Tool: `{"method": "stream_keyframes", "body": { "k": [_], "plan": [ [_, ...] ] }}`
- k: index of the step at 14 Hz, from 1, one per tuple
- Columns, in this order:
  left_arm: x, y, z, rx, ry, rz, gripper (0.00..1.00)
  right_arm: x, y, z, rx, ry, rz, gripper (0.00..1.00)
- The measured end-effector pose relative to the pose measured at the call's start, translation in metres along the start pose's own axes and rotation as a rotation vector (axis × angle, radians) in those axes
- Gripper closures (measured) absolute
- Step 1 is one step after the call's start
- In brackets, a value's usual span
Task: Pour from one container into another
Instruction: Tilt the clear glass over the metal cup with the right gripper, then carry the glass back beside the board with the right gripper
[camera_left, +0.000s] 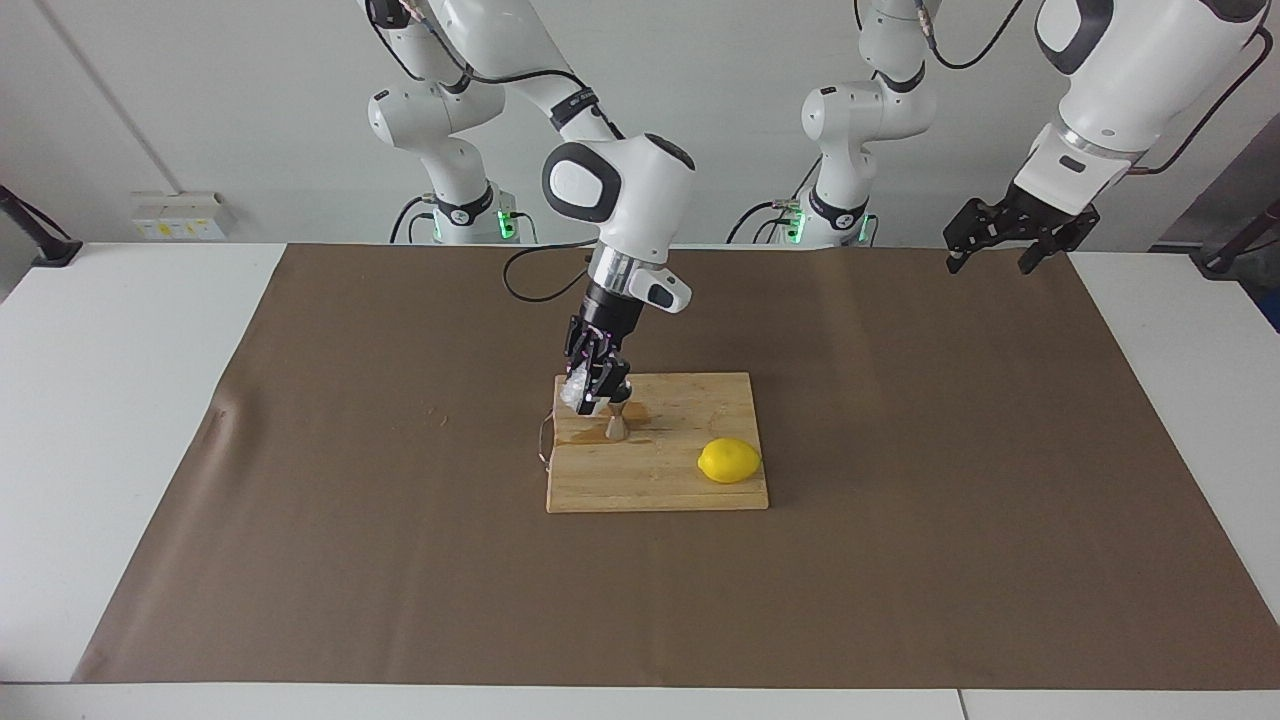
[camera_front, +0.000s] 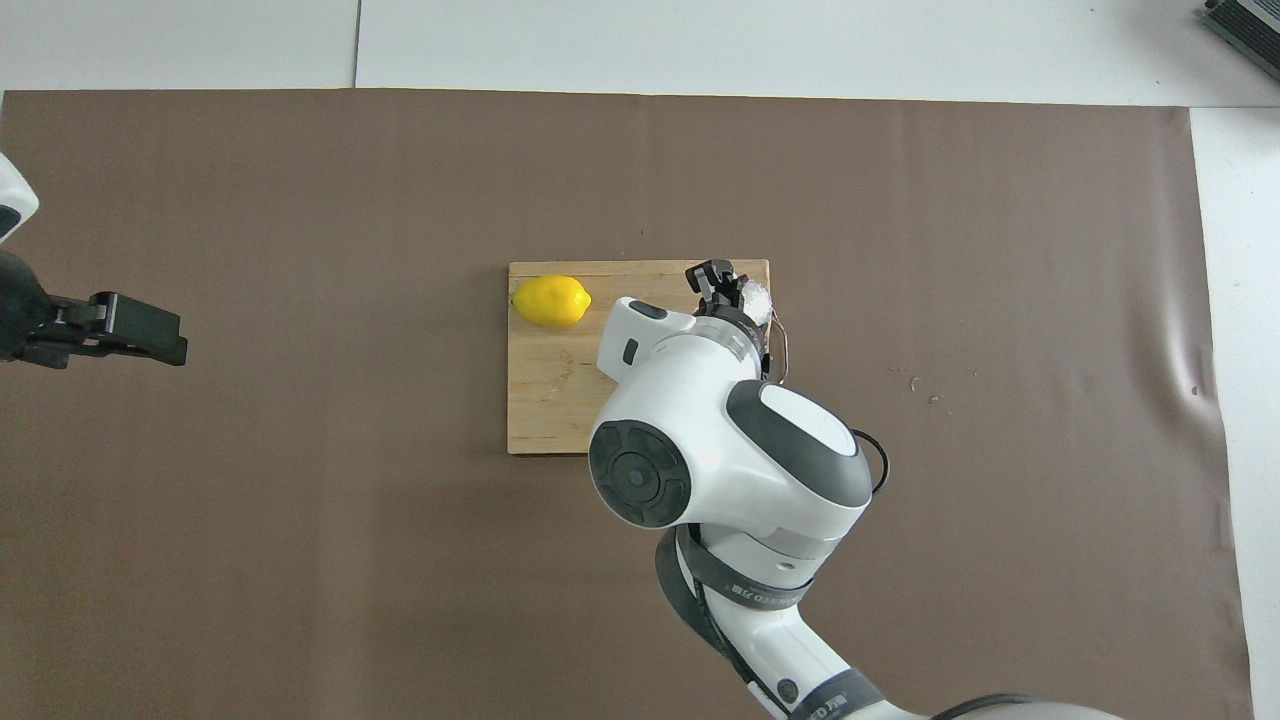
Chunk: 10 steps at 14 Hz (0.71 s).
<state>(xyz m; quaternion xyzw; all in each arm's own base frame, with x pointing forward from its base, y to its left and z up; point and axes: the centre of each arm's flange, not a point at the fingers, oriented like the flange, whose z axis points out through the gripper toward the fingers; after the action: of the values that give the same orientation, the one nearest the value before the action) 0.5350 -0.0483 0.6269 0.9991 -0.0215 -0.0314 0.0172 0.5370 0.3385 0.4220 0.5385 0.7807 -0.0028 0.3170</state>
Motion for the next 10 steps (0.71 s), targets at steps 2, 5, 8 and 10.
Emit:
{"method": "stream_keyframes", "body": {
  "k": [2, 5, 8, 10],
  "plan": [
    [0.000, 0.000, 0.000, 0.000, 0.000, 0.000, 0.00, 0.000, 0.000, 0.000, 0.003, 0.005, 0.007, 0.50],
    [0.000, 0.000, 0.000, 0.000, 0.000, 0.000, 0.00, -0.002, -0.001, 0.002, 0.038, 0.045, 0.051, 0.50],
    [0.000, 0.000, 0.000, 0.000, 0.000, 0.000, 0.00, -0.006, -0.001, 0.001, 0.067, 0.084, 0.094, 0.50],
    [0.000, 0.000, 0.000, 0.000, 0.000, 0.000, 0.00, -0.011, 0.001, -0.003, 0.077, 0.106, 0.120, 0.50]
  ]
}}
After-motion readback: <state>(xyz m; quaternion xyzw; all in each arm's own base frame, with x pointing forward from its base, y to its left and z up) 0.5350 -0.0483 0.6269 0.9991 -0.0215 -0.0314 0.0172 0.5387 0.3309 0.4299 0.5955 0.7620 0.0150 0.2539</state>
